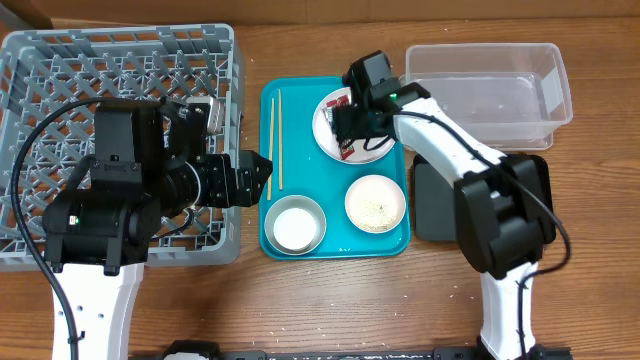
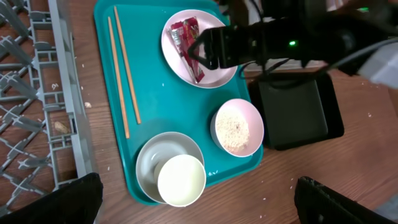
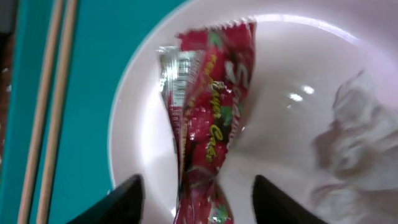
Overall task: Sort waste into correct bins and load items into the dishwasher
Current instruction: 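Carry the red wrapper right and drop it into the clear bin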
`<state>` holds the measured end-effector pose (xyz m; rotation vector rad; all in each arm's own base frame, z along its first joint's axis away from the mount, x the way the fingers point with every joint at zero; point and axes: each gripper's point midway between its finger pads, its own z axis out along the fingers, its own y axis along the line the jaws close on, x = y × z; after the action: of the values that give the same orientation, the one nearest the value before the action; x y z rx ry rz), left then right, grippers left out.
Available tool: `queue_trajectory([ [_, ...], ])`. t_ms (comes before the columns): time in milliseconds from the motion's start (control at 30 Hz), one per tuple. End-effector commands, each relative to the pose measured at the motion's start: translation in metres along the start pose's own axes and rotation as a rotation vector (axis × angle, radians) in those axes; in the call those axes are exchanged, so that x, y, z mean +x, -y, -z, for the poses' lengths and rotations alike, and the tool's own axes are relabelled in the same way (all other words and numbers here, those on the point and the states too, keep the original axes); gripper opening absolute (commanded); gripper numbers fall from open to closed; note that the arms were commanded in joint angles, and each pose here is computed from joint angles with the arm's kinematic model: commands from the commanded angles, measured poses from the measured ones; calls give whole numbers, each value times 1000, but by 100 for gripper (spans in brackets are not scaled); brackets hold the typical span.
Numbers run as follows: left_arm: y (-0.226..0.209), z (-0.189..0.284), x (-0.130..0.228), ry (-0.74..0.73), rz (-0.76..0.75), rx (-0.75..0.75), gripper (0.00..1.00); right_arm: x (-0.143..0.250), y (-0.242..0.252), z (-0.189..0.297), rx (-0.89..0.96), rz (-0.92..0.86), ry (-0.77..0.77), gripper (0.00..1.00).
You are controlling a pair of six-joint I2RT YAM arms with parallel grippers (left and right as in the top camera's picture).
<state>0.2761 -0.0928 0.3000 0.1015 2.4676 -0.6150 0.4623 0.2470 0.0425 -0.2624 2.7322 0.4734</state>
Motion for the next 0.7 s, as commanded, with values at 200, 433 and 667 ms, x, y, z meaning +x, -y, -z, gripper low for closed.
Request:
queue_trajectory([
  [200, 0, 4, -7, 21, -32, -7, 100, -13, -15, 34, -63, -28, 8, 4],
  [433, 0, 3, -7, 17, -30, -7, 100, -58, 30, 150, 69, -101, 219, 4],
  [667, -2, 0, -7, 9, -27, -9, 100, -41, 122, 161, 278, -249, 164, 4],
])
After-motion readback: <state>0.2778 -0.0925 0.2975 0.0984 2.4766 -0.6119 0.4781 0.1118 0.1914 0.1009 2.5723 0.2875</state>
